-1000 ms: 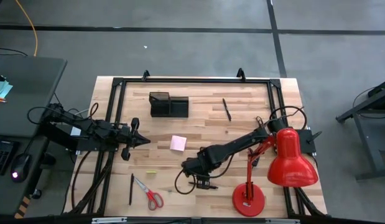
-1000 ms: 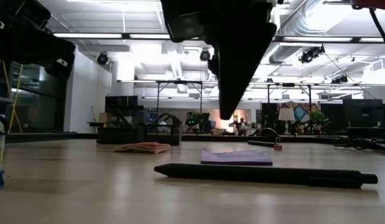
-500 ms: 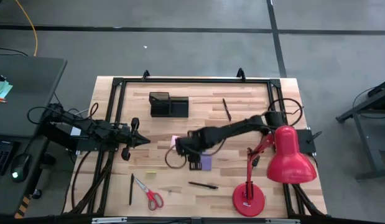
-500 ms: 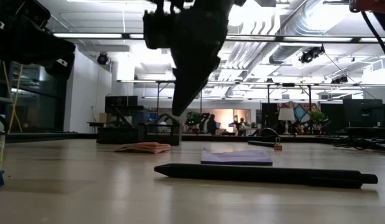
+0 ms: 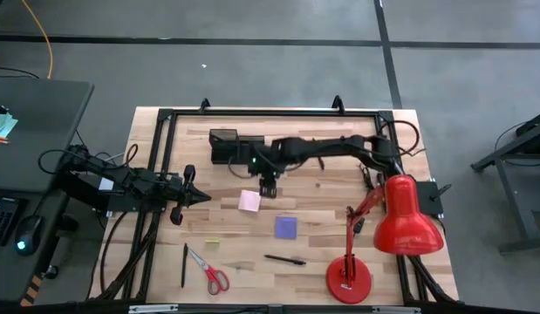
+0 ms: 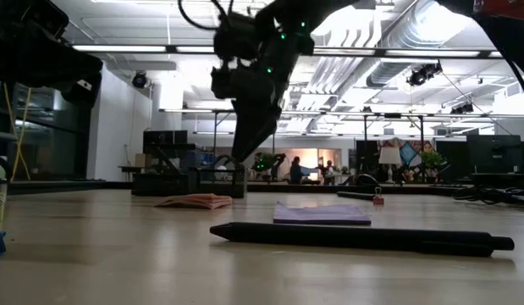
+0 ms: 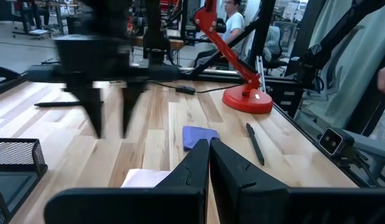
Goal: Pick and place office supplies into organizer
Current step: Put the black pen into the black desk organizer
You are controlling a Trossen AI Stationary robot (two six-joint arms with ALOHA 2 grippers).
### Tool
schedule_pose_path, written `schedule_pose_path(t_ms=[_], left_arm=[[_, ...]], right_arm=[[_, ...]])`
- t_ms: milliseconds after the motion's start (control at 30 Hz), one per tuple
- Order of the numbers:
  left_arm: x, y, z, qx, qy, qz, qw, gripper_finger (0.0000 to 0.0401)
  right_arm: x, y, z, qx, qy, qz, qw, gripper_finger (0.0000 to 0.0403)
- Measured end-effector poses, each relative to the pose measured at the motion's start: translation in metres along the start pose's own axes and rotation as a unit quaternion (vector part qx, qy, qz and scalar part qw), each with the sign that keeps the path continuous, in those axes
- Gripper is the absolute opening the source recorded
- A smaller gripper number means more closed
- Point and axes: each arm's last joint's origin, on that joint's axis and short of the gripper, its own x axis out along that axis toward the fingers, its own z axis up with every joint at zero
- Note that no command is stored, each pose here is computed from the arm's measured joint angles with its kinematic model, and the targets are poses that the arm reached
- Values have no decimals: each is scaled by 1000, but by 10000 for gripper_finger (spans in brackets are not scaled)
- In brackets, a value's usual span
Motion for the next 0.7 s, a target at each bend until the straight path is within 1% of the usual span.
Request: schedule_pose_path(t_ms=[67,167,233,300,333,400,500,600,700], left_arm=[[0,0,1,-1,-5,-1,1000,1],[0,0,1,-1,-4,-1,1000,1],[0,0,1,-1,-4,-1,1000,1],[0,0,1,-1,-4,-1,1000,1],[0,0,1,-1,-4,-1,1000,1],[0,0,0,-1,-2,0,1000,1],[0,0,0,-2,0,0,1000,1],[0,0,0,-2,-1,0,1000,1],[0,0,0,-2,0,0,1000,1]], right_arm=[[-2,-13,1,3,-9,1,1000,146],[-5,-30,3,16,-32,18,999,145],[-6,-37,3,22,-36,33,999,143],[-7,-42,2,30,-36,30,998,140],[-7,-45,2,39,-35,22,998,140],[-8,-53,1,69,-34,-12,997,138],[-11,-69,-3,137,-27,-74,987,138],[-14,-85,-9,185,-14,-84,979,138],[-17,-94,-20,225,25,-90,970,138]])
